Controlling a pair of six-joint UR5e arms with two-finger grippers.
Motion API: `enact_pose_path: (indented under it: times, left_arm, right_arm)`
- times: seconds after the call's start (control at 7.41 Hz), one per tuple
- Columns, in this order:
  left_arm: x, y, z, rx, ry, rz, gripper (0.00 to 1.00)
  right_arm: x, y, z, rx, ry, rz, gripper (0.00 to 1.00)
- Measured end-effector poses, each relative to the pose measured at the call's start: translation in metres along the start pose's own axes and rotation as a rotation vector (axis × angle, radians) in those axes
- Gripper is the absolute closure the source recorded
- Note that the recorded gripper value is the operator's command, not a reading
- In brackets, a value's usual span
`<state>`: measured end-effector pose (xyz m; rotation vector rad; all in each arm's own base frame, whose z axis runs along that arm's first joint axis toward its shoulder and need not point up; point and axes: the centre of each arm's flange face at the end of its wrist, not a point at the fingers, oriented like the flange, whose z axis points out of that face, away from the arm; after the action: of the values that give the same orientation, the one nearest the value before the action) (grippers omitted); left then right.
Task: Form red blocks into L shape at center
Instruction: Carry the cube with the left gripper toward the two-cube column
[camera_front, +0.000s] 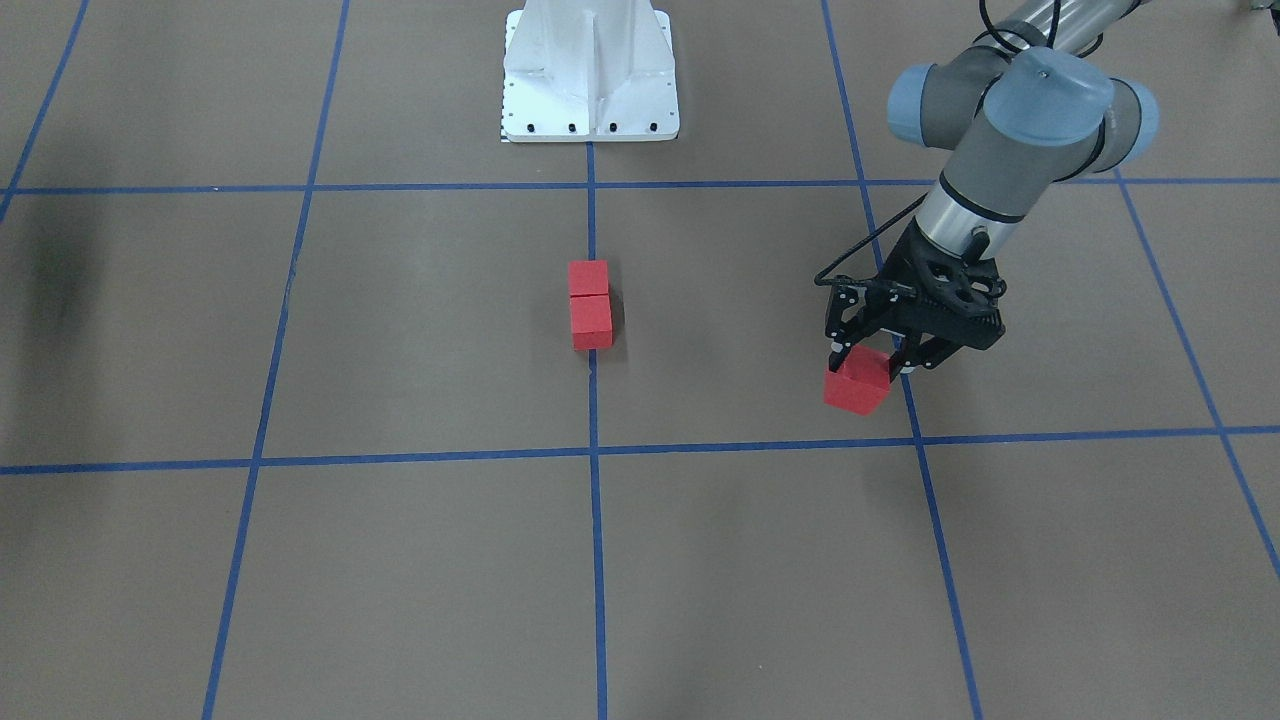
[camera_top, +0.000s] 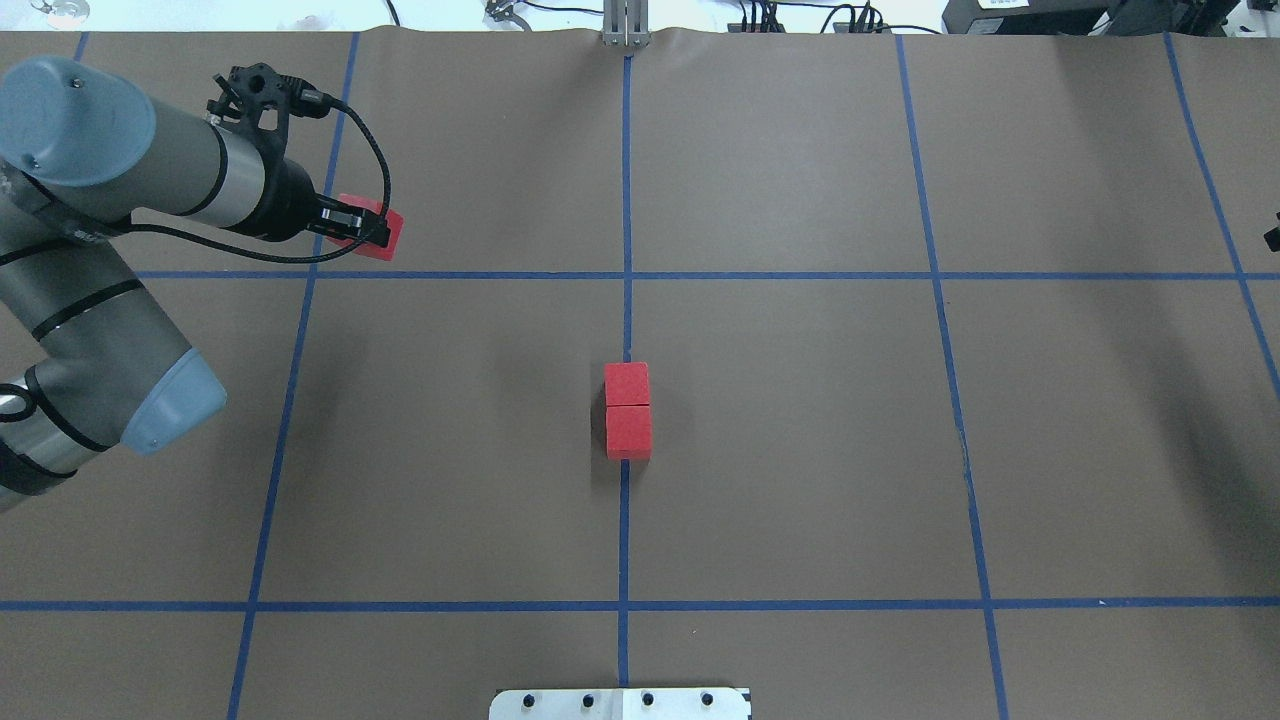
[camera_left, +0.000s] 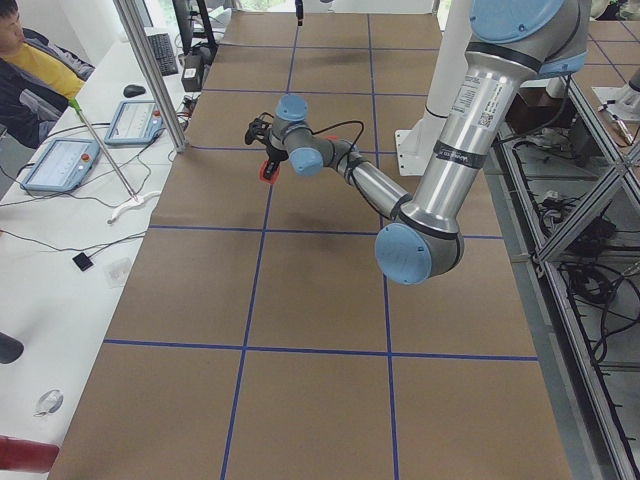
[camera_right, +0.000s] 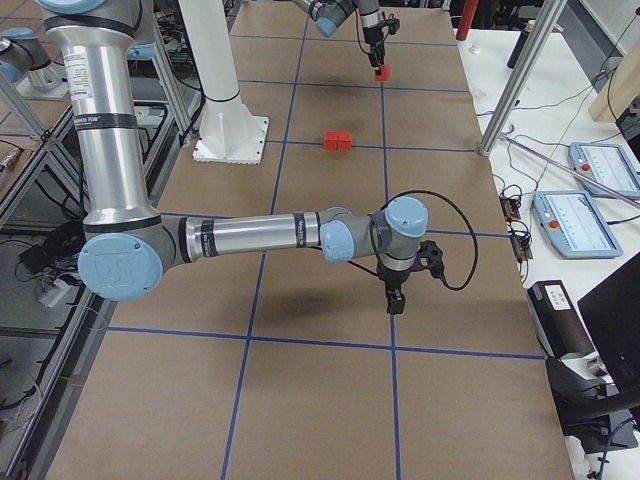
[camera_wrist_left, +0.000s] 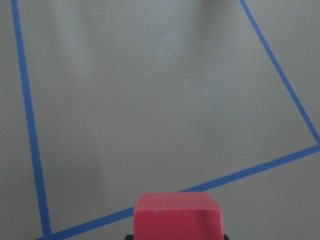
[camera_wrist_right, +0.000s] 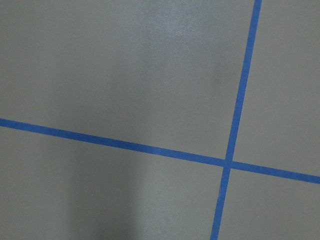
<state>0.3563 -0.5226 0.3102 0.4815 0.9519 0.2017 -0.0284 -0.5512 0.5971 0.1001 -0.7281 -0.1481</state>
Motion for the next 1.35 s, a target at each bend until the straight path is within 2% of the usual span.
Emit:
enact_pose_path:
  times: [0.27,0.54,0.94,1.08,1.35]
  left_arm:
    - [0.025,0.011,0.001,-0.03,0.016,0.251,1.0]
    - [0.053,0.002,-0.008,-0.137,-0.034,0.288,1.0]
    - [0.069,0.006,-0.015,-0.227,-0.023,0.385,1.0]
    - [0.071,0.011,-0.01,-0.27,0.021,0.431,1.0]
    - [0.087,0.023,-0.002,-0.367,0.205,0.544,1.0]
  right_arm:
    - [0.002,0.003,0.001,-0.004,0.0,0.005,0.0]
    - [0.004,0.007,0.004,-0.01,0.001,0.011,0.01]
    - [0.006,0.009,0.006,-0.014,0.001,0.013,0.0]
    - [0.006,0.009,0.006,-0.015,0.001,0.014,0.01]
    - [0.007,0.01,0.007,-0.017,0.001,0.016,0.0]
